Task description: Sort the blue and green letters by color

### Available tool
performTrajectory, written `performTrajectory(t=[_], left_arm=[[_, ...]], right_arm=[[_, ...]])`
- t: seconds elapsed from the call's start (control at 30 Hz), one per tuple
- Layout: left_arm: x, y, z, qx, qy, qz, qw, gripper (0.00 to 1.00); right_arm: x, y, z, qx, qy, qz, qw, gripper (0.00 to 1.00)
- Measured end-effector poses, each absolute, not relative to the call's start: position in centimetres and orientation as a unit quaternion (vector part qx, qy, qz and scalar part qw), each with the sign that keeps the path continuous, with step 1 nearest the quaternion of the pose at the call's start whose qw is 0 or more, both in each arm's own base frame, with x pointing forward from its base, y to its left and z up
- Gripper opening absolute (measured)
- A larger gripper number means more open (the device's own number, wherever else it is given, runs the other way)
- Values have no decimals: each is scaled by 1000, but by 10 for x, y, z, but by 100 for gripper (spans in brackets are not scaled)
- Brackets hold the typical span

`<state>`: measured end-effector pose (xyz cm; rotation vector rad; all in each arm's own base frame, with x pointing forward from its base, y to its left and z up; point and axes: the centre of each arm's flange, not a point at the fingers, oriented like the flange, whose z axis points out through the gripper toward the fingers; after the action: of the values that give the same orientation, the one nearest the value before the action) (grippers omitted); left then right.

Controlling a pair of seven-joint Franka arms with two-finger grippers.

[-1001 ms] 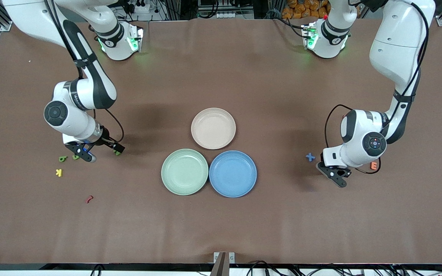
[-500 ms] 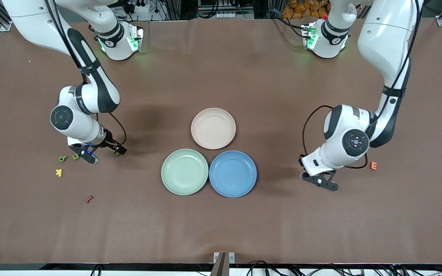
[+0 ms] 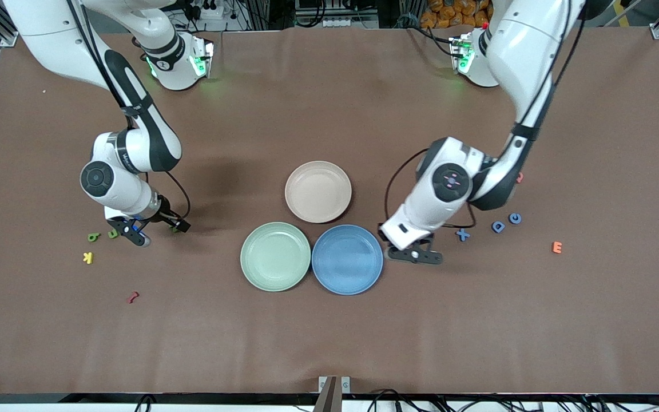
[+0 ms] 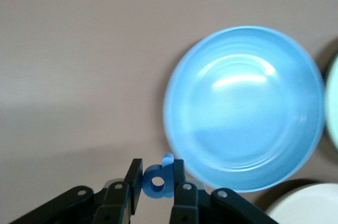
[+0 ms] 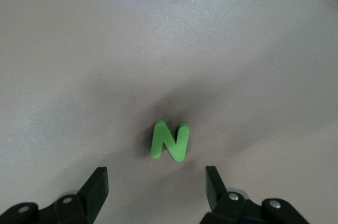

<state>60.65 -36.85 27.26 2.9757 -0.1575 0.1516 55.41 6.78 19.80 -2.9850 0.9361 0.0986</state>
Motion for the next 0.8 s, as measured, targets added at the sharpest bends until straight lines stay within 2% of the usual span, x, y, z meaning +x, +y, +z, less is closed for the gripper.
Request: performTrajectory(t=[0.8], left_arm=[[568,-447,238,988,-26,87,123,28]], right_arm=[[552,67,176,-953,300,32,5,73]])
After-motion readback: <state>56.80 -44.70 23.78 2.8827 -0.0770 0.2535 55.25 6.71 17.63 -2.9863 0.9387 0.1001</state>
